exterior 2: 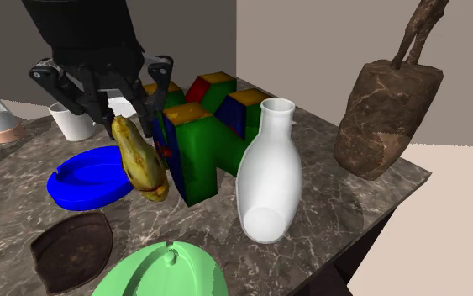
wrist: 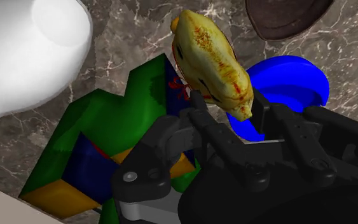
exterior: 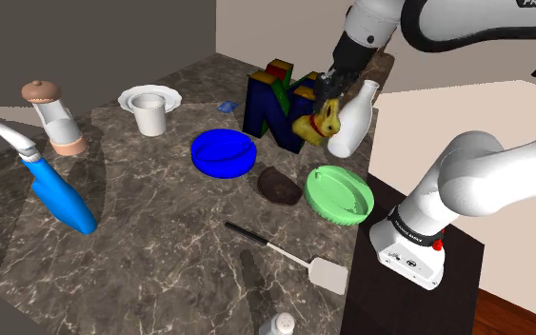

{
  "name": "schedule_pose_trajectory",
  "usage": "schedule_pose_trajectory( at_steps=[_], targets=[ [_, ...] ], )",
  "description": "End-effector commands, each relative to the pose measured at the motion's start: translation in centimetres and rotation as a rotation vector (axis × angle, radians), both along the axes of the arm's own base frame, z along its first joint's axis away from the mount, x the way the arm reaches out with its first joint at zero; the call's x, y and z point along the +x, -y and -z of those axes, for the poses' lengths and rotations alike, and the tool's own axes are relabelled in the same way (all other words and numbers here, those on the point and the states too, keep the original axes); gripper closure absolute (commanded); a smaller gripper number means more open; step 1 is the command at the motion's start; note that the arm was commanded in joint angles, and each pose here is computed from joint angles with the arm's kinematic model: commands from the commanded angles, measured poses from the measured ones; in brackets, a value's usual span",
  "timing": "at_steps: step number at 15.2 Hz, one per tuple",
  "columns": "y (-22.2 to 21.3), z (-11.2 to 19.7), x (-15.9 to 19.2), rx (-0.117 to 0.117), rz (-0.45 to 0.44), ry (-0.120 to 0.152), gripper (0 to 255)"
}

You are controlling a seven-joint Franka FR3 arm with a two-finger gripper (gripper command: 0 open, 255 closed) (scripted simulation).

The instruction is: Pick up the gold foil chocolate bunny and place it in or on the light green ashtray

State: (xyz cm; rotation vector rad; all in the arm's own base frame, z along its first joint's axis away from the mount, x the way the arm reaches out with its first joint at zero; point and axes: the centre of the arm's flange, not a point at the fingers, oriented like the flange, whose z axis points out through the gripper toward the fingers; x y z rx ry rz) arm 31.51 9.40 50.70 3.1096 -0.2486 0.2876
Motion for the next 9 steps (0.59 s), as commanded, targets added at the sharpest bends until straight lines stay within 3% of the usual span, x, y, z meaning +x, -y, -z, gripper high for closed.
schedule_pose_trajectory(
  at_steps=[1, 9],
  targets=[
    [-0.3, -0.8, -2.6, 0.000, 0.000, 0.000, 255],
    [-1.3, -3.7, -12.7, 0.000, 0.000, 0.000, 255]
  ],
)
